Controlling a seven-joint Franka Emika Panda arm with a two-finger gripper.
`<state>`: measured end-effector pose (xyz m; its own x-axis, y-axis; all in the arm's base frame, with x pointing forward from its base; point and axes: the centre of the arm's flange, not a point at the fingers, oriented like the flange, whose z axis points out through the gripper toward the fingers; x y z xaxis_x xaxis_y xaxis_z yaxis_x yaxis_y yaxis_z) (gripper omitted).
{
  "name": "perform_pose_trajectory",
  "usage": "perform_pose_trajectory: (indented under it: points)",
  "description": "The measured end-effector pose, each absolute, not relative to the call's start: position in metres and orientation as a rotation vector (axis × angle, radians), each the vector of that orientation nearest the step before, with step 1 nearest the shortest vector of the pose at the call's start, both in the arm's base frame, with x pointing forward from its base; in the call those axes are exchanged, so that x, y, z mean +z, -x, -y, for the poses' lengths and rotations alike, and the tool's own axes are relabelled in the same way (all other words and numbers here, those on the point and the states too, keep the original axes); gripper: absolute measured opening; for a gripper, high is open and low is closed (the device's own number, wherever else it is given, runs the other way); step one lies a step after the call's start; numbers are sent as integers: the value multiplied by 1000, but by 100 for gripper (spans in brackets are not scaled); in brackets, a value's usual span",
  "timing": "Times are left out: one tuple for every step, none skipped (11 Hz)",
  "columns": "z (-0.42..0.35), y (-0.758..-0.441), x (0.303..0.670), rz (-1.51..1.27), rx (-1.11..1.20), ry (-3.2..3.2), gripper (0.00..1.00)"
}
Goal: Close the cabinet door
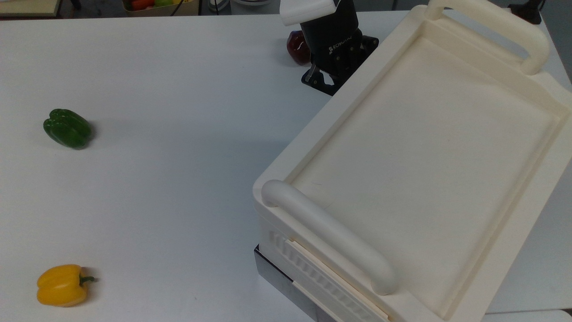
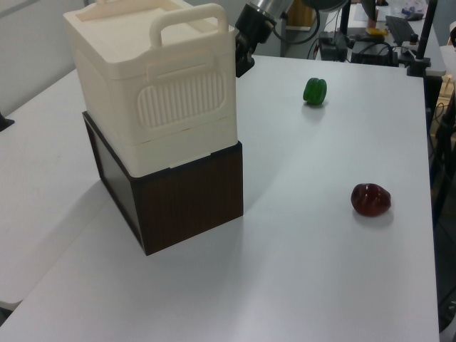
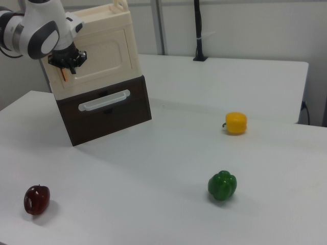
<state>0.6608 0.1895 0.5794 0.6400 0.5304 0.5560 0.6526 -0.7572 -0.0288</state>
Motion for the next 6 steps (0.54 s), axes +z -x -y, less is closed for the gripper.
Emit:
perform_pose_trajectory:
  points:
    - [-190,-661,579,961,-784,2635,2]
    - [-190,-661,579,962,-784,2635,2]
    - [-190,-661,579,965,-784,2637,2]
    - [-189,-661,579,966,-779,2639,2]
    - [-186,-660,575,966,-732,2643,1]
    - [-179,-658,569,955,-661,2650,1]
